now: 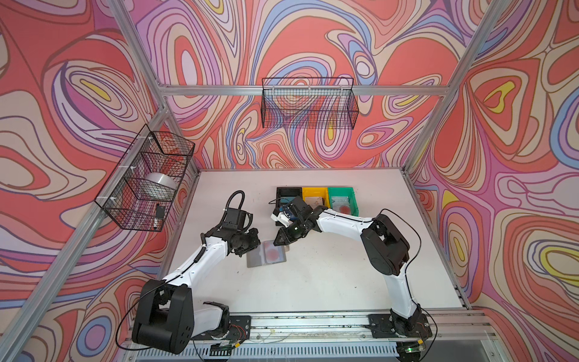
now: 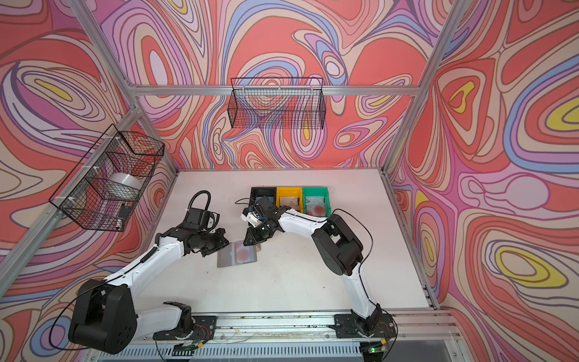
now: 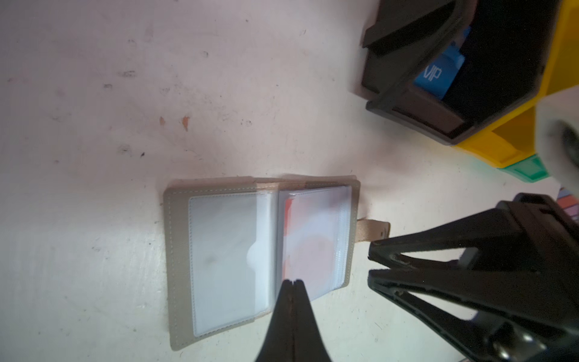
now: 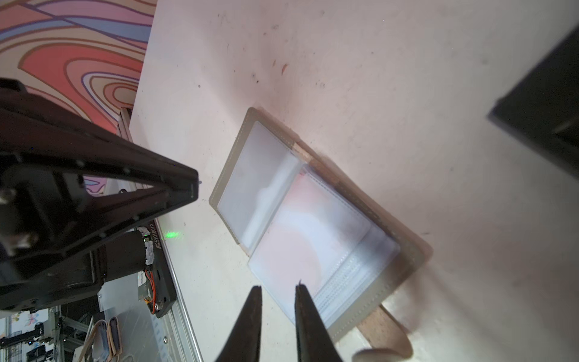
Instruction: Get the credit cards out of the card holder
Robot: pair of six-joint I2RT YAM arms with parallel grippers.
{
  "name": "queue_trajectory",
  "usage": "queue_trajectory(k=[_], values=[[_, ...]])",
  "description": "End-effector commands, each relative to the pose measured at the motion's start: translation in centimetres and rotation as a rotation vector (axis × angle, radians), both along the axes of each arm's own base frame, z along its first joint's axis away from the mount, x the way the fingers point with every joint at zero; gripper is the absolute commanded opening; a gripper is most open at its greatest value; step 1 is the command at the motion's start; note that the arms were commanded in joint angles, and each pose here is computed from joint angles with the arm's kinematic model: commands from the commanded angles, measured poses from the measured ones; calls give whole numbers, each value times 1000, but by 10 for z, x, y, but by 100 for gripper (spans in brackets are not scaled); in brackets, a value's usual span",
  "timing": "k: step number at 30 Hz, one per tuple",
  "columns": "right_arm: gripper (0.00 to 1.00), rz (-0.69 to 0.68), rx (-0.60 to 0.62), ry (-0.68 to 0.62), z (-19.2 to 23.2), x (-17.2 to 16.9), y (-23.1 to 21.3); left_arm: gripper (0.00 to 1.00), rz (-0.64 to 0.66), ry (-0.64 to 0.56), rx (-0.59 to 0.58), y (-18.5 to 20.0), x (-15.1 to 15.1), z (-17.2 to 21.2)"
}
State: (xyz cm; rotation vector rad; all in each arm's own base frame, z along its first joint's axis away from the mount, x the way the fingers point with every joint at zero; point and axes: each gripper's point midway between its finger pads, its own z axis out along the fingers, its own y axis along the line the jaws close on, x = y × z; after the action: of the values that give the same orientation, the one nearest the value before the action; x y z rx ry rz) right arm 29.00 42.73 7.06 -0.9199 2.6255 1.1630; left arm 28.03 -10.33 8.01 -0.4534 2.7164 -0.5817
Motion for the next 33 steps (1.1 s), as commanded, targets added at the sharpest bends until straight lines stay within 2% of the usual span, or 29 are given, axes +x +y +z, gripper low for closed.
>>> queue_trajectory(k=[1,6,13,17,21,25,33], values=[[21,0,-58,-13,-13,1,-3,0,14,80,48,11,-16,-21],[21,-9,-105,-6,-27,1,-8,0,23,106,44,11,-24,-35],[21,-8,-123,2,-36,1,-9,0,40,170,109,24,-42,-56],[21,3,-147,-1,-44,-1,-8,0,40,144,80,20,-42,-50],[21,17,-189,0,-55,-4,-8,0,58,133,123,30,-46,-44],[21,21,-187,5,-57,-6,-5,0,64,155,170,38,-53,-48],[21,35,-149,29,-56,-9,5,0,52,190,149,33,-55,-62]])
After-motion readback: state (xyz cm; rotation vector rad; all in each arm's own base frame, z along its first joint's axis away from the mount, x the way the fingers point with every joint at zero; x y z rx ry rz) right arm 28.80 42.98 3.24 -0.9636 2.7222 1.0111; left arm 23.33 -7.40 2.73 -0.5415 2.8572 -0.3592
